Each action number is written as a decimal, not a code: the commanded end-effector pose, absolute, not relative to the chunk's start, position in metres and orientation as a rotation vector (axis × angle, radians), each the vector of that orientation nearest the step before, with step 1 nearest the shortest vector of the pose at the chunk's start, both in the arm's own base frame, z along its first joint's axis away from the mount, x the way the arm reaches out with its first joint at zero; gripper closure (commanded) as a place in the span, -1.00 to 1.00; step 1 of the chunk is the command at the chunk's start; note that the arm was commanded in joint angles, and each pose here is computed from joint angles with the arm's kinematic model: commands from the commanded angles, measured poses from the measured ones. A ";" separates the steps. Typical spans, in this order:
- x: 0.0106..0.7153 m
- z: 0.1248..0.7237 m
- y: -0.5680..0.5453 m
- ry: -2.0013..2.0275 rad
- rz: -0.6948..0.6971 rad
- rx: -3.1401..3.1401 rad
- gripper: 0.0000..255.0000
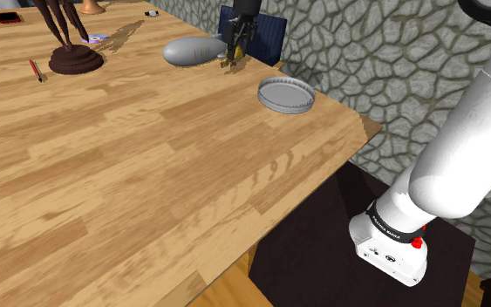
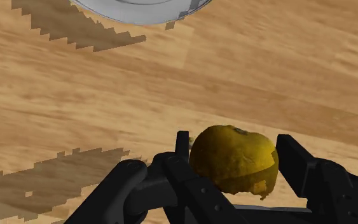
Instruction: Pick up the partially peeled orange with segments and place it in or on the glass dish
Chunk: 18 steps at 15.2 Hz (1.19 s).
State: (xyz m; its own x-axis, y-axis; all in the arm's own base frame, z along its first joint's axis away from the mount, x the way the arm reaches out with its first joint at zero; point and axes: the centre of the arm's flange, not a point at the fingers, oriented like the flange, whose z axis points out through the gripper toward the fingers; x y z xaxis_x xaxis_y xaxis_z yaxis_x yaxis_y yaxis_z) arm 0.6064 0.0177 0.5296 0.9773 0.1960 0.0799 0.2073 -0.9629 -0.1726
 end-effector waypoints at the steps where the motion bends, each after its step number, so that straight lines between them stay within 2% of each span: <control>1: 0.586 0.533 0.005 -0.303 -0.092 -2.943 1.00; 12: 0.460 0.542 -0.079 -0.303 -0.092 -2.943 1.00; 18: 0.460 0.510 -0.079 -0.303 -0.092 -2.943 1.00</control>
